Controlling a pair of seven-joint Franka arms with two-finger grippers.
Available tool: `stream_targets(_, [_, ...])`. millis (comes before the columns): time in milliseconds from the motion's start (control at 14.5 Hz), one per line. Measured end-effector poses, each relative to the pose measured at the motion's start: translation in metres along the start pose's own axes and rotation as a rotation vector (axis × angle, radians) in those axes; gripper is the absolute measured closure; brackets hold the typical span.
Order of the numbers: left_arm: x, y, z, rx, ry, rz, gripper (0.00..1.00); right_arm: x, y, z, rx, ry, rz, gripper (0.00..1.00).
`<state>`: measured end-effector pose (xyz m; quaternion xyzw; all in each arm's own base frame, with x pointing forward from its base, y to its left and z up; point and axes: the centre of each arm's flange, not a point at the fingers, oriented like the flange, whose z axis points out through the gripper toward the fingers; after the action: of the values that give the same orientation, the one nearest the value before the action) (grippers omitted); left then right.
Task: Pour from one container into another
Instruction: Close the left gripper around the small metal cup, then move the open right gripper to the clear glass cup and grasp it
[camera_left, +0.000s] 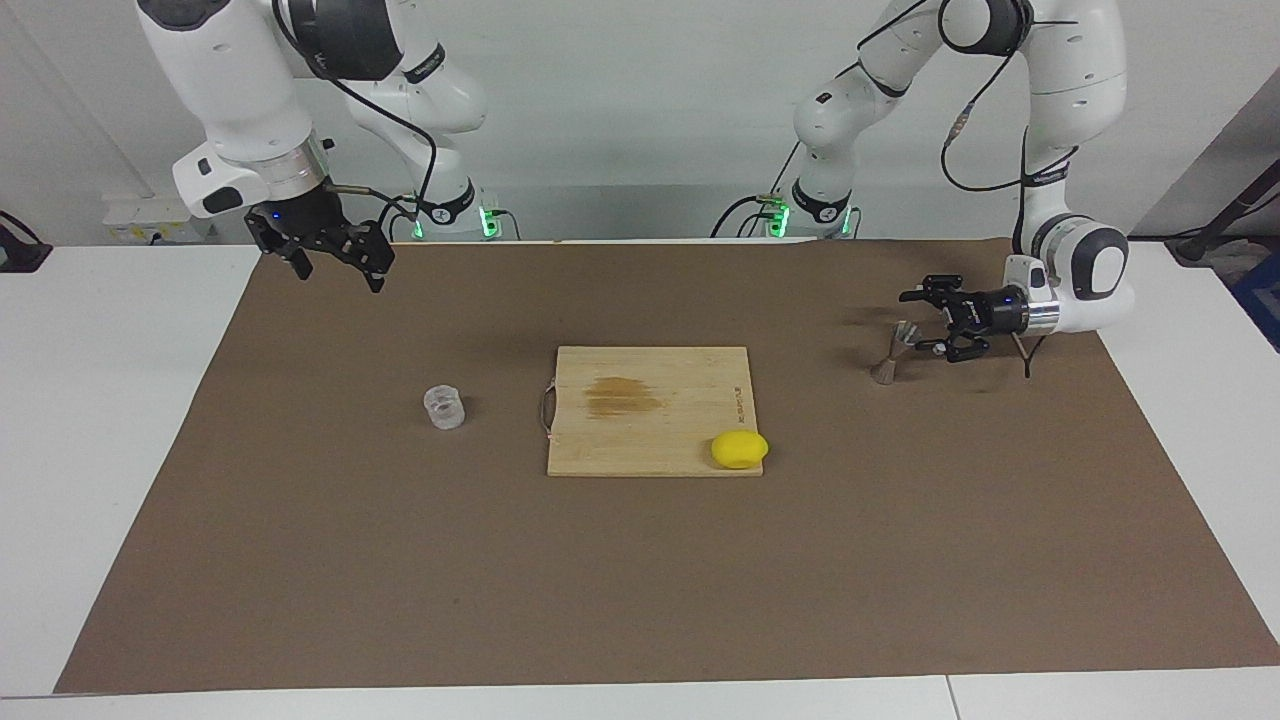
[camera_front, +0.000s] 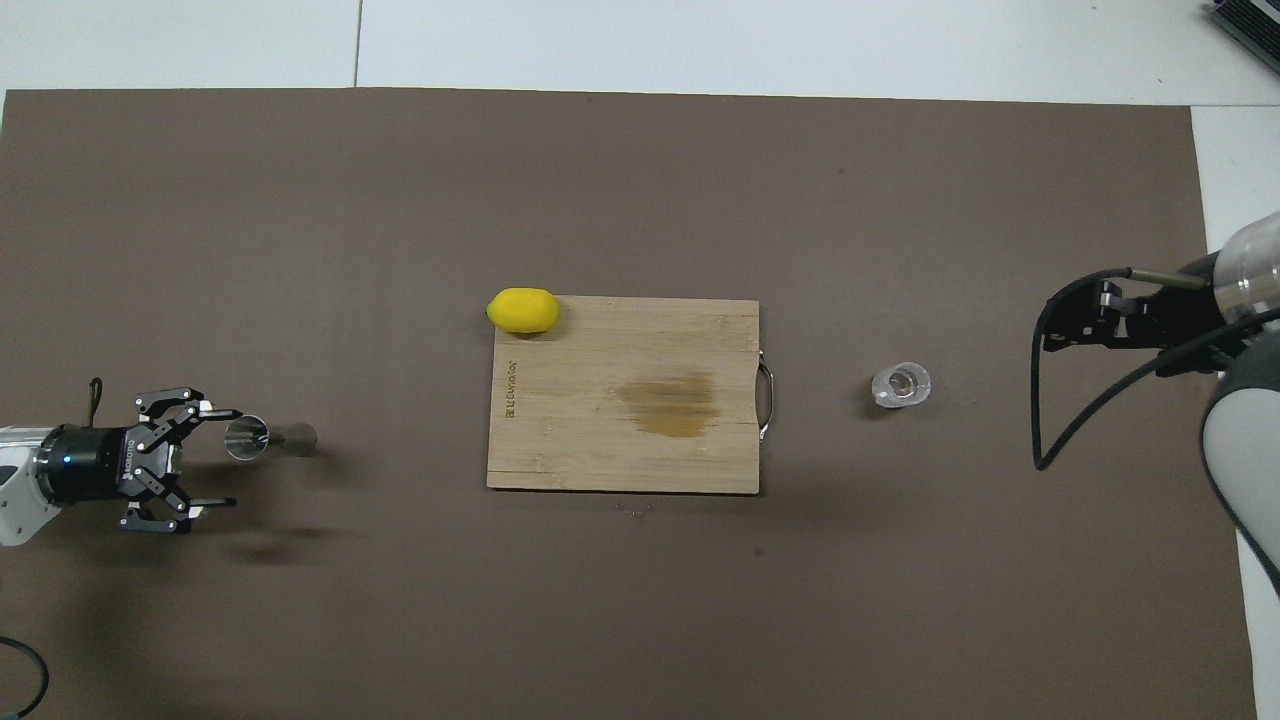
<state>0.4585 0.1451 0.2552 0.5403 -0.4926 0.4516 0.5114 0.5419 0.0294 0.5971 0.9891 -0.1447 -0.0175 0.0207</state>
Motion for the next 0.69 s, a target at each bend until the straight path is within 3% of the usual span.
stream_targets(413, [-0.001,-0.005,-0.005,0.050,-0.015,0.011,0.00,0.008,-0.005,0.008,0.031,0.032,0.152,0.03])
stream_targets(689, [-0.004,-0.008,-0.001,0.078,-0.010,0.009,0.00,0.010,-0.005,0.015,0.074,0.000,0.290,0.04])
